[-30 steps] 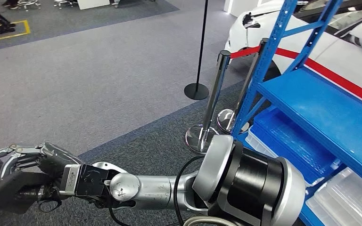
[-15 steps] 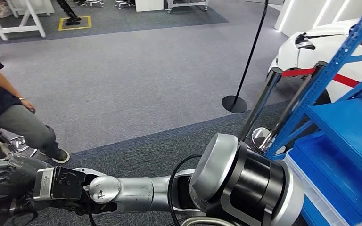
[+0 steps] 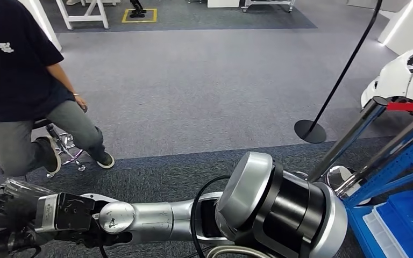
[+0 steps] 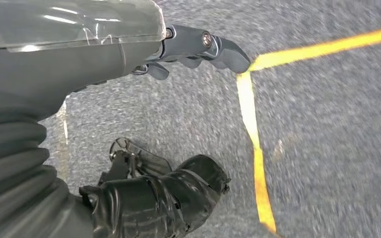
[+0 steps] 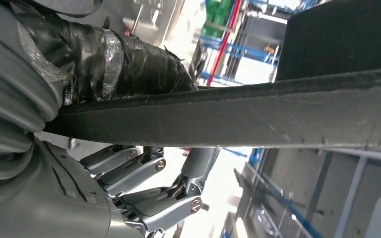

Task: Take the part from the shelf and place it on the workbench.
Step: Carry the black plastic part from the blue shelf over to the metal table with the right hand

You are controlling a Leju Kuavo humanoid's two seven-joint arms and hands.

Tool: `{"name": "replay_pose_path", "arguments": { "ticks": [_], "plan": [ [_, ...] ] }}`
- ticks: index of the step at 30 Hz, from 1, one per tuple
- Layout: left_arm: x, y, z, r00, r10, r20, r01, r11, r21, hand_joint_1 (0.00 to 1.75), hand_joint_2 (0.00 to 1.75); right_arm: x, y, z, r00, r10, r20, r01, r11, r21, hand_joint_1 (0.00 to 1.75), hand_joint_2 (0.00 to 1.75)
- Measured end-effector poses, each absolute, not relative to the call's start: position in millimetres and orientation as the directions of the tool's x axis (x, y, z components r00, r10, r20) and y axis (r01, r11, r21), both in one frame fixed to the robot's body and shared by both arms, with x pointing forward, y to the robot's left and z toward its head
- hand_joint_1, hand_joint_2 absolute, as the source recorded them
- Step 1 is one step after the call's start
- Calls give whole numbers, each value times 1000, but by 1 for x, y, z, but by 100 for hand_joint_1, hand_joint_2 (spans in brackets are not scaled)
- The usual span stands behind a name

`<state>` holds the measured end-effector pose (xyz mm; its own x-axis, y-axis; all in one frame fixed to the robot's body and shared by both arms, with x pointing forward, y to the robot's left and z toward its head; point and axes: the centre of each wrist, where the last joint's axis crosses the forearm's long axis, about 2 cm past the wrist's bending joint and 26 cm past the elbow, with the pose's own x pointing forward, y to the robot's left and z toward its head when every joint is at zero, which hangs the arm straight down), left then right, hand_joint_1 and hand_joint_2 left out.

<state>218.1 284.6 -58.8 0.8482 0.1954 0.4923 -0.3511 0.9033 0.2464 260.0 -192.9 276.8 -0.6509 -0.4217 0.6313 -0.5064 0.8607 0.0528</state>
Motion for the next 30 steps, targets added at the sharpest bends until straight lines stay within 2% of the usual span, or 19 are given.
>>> {"name": "replay_pose_path", "arguments": {
  "ticks": [30],
  "plan": [
    [218, 286, -59, 839, 210, 502, -367, 899, 238, 0, 175, 270, -182, 276, -655, -437, 617, -503, 861, 75, 175, 175]
  ]
}}
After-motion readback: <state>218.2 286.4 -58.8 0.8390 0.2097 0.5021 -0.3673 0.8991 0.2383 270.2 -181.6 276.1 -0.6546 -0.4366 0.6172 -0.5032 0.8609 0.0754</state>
